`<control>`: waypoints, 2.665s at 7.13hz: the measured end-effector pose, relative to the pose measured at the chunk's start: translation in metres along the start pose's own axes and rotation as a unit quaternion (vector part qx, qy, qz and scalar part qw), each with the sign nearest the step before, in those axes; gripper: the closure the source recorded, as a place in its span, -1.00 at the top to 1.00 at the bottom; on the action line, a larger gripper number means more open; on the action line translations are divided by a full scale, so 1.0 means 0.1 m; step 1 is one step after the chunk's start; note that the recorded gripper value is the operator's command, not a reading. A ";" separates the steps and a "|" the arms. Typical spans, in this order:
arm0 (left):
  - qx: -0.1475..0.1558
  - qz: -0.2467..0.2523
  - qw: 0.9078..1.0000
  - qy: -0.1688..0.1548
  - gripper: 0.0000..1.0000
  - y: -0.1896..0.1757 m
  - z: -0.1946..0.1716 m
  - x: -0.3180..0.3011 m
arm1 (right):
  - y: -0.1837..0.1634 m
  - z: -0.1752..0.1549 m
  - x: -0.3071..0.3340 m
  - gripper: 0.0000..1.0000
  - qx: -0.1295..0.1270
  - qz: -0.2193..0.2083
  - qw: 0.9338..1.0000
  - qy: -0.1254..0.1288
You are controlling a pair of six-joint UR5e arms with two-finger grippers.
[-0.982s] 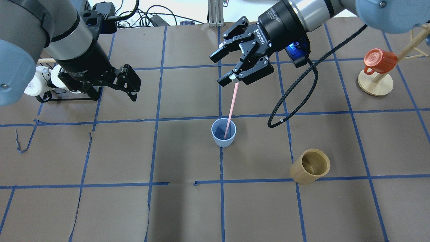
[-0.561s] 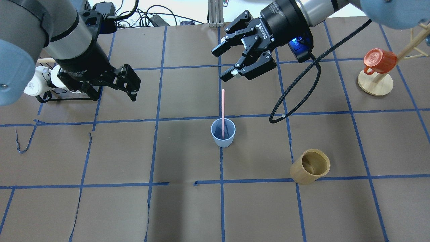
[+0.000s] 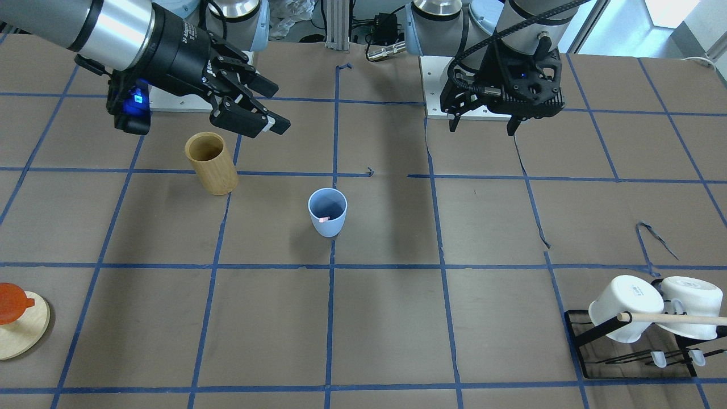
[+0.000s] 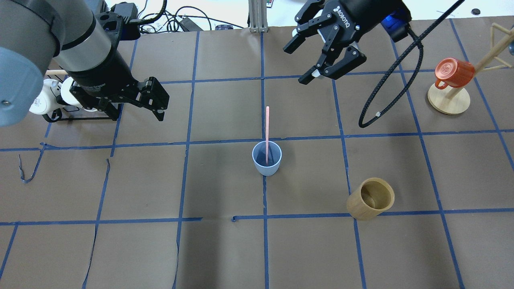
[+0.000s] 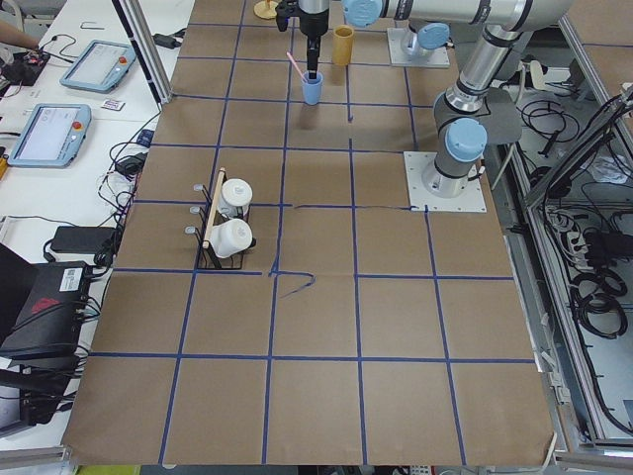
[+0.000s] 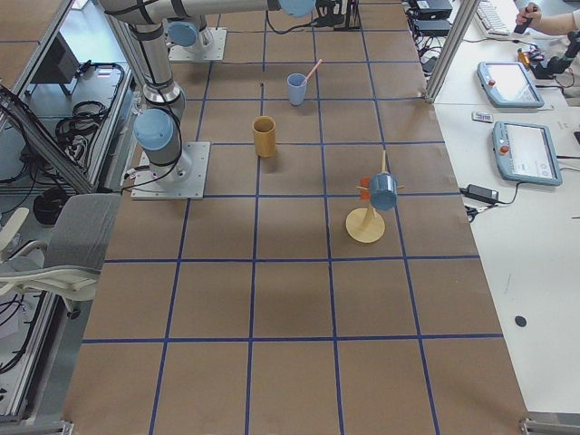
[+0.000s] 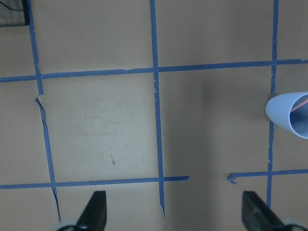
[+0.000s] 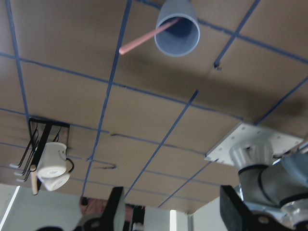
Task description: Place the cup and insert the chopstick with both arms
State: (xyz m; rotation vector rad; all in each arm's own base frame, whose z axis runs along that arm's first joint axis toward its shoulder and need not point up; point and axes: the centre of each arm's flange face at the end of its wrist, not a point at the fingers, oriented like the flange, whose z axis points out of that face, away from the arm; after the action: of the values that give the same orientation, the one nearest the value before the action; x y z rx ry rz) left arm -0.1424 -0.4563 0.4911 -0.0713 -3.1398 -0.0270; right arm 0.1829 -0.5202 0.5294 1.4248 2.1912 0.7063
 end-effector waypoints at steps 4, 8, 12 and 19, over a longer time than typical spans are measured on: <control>0.000 -0.002 1.000 -0.001 1.00 0.00 0.00 -0.02 | -0.31 -0.24 0.31 1.00 0.186 -0.276 0.927 0.173; 0.001 -0.001 1.000 -0.004 1.00 0.00 -0.01 -0.03 | -0.22 -0.41 0.49 1.00 0.220 -0.392 0.860 0.241; 0.001 -0.001 1.000 -0.004 1.00 0.01 -0.02 -0.04 | -0.19 -0.40 0.50 1.00 0.219 -0.443 0.835 0.243; 0.002 0.000 1.000 -0.004 1.00 0.03 -0.03 -0.04 | -0.34 -0.31 0.42 1.00 0.256 -0.450 0.826 0.223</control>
State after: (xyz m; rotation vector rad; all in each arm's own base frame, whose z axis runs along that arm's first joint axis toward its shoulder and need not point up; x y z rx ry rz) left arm -0.1387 -0.4538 0.4937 -0.0713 -3.1485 -0.0215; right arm 0.1241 -0.4992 0.5290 0.2140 3.1634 0.0830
